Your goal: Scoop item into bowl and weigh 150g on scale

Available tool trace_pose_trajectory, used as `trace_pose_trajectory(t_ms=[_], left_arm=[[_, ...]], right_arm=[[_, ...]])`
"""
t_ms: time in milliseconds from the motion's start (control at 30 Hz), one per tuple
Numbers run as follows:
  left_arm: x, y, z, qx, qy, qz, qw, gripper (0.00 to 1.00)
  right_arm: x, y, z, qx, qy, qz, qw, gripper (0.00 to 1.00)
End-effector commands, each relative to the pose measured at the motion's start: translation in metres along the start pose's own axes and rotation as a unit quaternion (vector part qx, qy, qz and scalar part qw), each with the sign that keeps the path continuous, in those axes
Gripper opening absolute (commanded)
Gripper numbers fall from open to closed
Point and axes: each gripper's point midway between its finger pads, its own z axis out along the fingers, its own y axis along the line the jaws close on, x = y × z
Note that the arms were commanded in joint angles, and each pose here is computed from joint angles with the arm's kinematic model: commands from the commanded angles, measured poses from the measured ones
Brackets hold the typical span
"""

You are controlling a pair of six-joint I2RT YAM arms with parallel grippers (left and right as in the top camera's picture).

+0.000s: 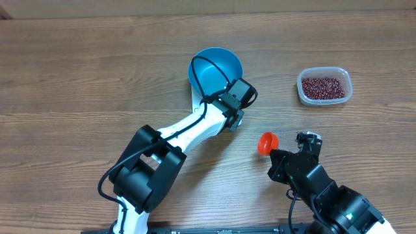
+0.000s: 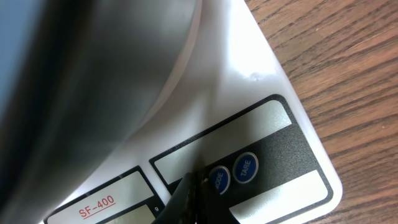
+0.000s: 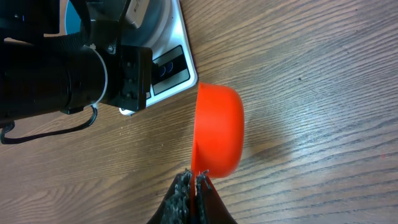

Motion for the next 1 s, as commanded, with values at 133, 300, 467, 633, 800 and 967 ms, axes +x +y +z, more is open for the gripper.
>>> trace_pose_trajectory(t_ms=[133,300,467,633,800,967], left_arm=[[0.016,0.004,0.011,-0.011,0.017,-0.004,1.0,0.04],[0.023,0.004,0.016,-0.011,0.019,-0.003,1.0,0.04],[0.027,0.004,0.017,-0.012,0.024,-0.002,1.0,0.04],[0.036,0.002,0.016,-0.009,0.043,0.006,0.999,0.04],[0.042,0.002,0.014,-0.011,0.055,0.01,0.998,0.04],[0.033,-0.002,-0.005,0.012,0.04,-0.002,0.999,0.04]], right_arm=[[-0.013,0.008,-0.008,-0.012,-0.021,0.006,1.0,0.04],[-0.013,0.008,-0.008,-0.012,-0.021,0.006,1.0,0.04],[-0.013,0.008,-0.008,-0.012,-0.022,0.006,1.0,0.04],[-0.013,0.008,-0.008,-0.012,-0.022,0.006,1.0,0.04],[-0.013,0.008,-0.008,-0.012,-0.022,0.006,1.0,0.04],[-0.014,0.008,-0.008,-0.011,-0.023,0.006,1.0,0.04]])
